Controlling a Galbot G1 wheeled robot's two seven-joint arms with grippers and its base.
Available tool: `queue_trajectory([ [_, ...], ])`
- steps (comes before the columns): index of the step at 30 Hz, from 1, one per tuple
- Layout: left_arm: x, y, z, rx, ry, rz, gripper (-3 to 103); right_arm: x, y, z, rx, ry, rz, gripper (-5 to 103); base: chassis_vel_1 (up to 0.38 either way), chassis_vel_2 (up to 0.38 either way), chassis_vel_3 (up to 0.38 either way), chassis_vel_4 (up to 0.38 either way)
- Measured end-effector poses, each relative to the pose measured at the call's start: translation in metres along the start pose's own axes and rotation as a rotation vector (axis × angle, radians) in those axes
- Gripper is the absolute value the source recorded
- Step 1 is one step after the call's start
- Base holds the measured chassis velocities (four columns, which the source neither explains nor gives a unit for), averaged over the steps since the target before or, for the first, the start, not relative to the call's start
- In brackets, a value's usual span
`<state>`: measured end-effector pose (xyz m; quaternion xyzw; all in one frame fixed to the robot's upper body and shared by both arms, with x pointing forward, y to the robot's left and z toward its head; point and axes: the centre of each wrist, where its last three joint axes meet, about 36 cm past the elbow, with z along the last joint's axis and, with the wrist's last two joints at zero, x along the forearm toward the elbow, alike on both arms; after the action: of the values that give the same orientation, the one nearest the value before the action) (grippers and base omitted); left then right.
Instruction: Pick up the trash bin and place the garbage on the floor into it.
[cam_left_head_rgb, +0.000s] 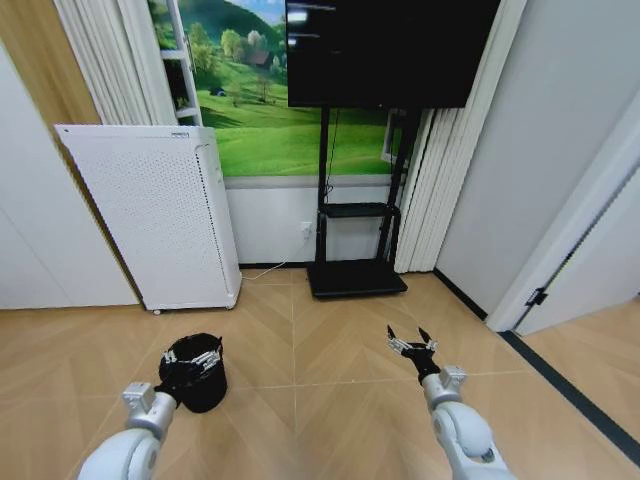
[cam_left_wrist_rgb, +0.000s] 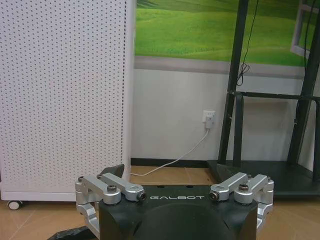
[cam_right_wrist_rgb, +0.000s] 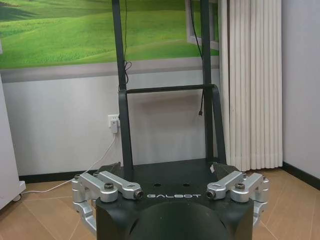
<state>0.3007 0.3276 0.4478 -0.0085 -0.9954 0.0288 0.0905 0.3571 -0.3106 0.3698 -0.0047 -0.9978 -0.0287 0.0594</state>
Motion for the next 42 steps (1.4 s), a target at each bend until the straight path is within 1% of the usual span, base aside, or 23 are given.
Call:
queue_trajectory([
  [4, -0.001, 0.005, -0.005, -0.009, -0.002, -0.006, 100, 0.000, 0.002, 0.004, 0.000, 0.009, -0.005, 100, 0.000, 0.000, 0.000, 0.000],
  [6, -0.003, 0.015, -0.008, -0.012, -0.003, -0.010, 100, 0.000, 0.003, 0.006, 0.001, 0.011, -0.005, 100, 0.000, 0.000, 0.000, 0.000],
  [7, -0.003, 0.015, -0.008, -0.012, -0.003, -0.010, 100, 0.000, 0.003, 0.006, 0.001, 0.011, -0.005, 100, 0.000, 0.000, 0.000, 0.000],
  [9, -0.007, 0.027, -0.013, -0.017, -0.003, -0.012, 100, 0.000, 0.003, 0.007, 0.003, 0.013, -0.004, 100, 0.000, 0.000, 0.000, 0.000],
  [10, -0.007, 0.027, -0.013, -0.017, -0.003, -0.012, 100, 0.000, 0.003, 0.007, 0.003, 0.013, -0.004, 100, 0.000, 0.000, 0.000, 0.000],
  [12, -0.010, 0.034, -0.016, -0.019, -0.003, -0.011, 100, 0.000, 0.003, 0.007, 0.005, 0.013, -0.003, 100, 0.000, 0.000, 0.000, 0.000],
  [21, -0.016, 0.037, -0.017, 0.004, 0.000, -0.018, 100, 0.000, 0.002, 0.008, 0.009, 0.015, 0.002, 100, 0.000, 0.000, 0.000, 0.000],
  [42, -0.022, 0.040, -0.020, 0.011, 0.003, -0.012, 100, -0.001, 0.000, 0.011, 0.010, 0.020, 0.015, 100, 0.000, 0.000, 0.000, 0.000],
])
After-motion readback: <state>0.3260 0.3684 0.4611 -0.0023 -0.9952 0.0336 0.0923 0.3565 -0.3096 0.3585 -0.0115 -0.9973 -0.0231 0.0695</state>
